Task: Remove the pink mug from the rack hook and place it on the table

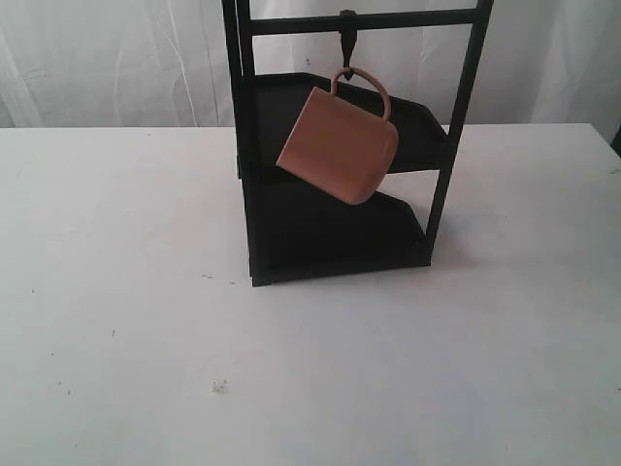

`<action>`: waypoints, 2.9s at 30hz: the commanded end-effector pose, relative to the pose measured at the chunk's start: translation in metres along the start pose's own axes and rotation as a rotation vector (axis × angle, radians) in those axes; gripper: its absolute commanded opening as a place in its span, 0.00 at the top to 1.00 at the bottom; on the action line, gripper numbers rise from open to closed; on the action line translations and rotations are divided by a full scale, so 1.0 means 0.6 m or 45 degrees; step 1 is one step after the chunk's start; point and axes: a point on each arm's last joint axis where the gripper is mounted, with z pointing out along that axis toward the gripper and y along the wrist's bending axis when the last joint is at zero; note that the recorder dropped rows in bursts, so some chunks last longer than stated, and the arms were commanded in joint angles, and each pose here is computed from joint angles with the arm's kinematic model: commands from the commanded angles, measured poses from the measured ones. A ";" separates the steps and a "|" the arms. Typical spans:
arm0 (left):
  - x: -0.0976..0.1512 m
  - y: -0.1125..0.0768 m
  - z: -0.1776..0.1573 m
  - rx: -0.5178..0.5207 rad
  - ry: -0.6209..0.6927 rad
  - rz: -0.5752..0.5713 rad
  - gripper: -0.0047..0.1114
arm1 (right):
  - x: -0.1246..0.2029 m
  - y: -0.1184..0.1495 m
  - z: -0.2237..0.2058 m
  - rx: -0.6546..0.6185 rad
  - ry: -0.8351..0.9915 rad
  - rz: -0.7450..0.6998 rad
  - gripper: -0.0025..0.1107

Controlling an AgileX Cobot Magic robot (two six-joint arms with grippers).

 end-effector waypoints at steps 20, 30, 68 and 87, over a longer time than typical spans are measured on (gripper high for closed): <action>0.002 0.000 0.000 -0.003 0.000 -0.003 0.96 | -0.108 0.012 -0.034 -0.087 -0.278 0.403 0.98; 0.002 0.000 0.000 -0.003 0.000 -0.003 0.96 | -0.154 0.032 -0.050 -0.227 -0.157 -0.044 0.98; 0.002 0.000 0.000 -0.003 0.000 -0.003 0.96 | -0.033 0.018 -0.003 -0.175 0.056 -0.145 0.98; -0.031 0.001 -0.003 0.050 -0.276 -0.544 0.96 | -0.032 0.019 -0.003 -0.177 0.058 -0.137 0.98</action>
